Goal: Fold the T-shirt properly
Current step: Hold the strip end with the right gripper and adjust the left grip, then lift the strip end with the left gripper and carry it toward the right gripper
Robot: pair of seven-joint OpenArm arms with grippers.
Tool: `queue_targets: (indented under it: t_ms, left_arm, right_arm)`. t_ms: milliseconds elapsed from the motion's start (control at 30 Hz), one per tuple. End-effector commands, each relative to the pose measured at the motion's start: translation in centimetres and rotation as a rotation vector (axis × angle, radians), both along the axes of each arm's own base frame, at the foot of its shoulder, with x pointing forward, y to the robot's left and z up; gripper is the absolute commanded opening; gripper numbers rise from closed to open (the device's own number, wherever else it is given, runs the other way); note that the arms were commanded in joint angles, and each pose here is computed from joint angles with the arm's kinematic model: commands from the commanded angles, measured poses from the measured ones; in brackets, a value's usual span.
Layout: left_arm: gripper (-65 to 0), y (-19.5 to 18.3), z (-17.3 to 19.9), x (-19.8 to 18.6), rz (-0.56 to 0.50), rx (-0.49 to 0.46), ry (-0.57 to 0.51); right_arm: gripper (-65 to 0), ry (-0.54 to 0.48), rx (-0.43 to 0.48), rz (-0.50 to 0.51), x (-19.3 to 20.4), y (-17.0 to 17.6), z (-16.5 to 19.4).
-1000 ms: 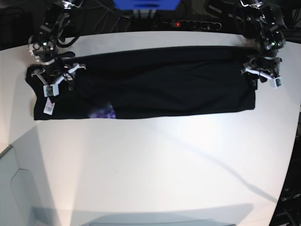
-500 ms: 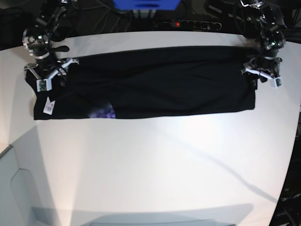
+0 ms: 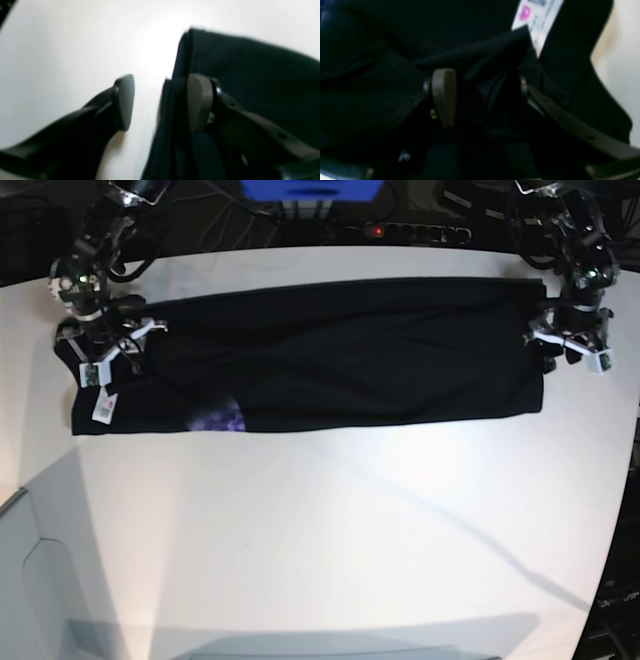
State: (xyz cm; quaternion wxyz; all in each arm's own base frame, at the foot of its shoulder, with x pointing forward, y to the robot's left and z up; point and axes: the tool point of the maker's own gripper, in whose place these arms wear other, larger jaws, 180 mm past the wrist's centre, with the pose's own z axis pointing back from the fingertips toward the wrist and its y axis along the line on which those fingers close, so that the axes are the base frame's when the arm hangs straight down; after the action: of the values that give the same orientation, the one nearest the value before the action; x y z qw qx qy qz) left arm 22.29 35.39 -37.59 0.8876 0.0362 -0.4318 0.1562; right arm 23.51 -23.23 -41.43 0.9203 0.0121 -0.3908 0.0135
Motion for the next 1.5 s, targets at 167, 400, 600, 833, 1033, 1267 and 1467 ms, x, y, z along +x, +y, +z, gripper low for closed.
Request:
queue_targets:
  t_ms: [167,400,600,833,1033,1267,1467]
  left_arm:
    - [-21.0,0.1,0.8,0.5,0.002,0.005,-0.037]
    - [-15.4,-1.3,-0.2,0.3,0.012,-0.064,-0.045]
    - [-21.0,-1.4,-2.5,-0.7,0.053,-0.152,-0.016]
    - [-37.1,-1.7,-3.1,-0.8,0.051,-0.165,0.000]
    - [-59.1,-2.6,-3.6,-0.5,0.026,-0.176,0.011]
    - [-65.0,-2.3,-0.2,1.3,0.004,-0.126,-0.077]
    - [-65.0,-1.5,7.8,2.8,-0.015,0.009,-0.256]
  right_arm:
    - [-33.2,0.006,-0.002,0.012,-0.1,-0.1,-0.1]
    - [-33.2,0.003,-0.003,0.015,0.0,0.0,0.0]
    - [-33.2,0.002,-0.001,0.018,0.0,0.1,0.0]
    - [-33.2,0.002,0.001,0.019,0.0,0.2,-0.1]
    - [-33.2,0.002,0.001,0.019,0.0,0.2,-0.1]
    - [-33.2,0.002,0.001,0.019,0.0,0.2,-0.1]
    - [-33.2,0.002,0.001,0.019,0.0,0.2,-0.1]
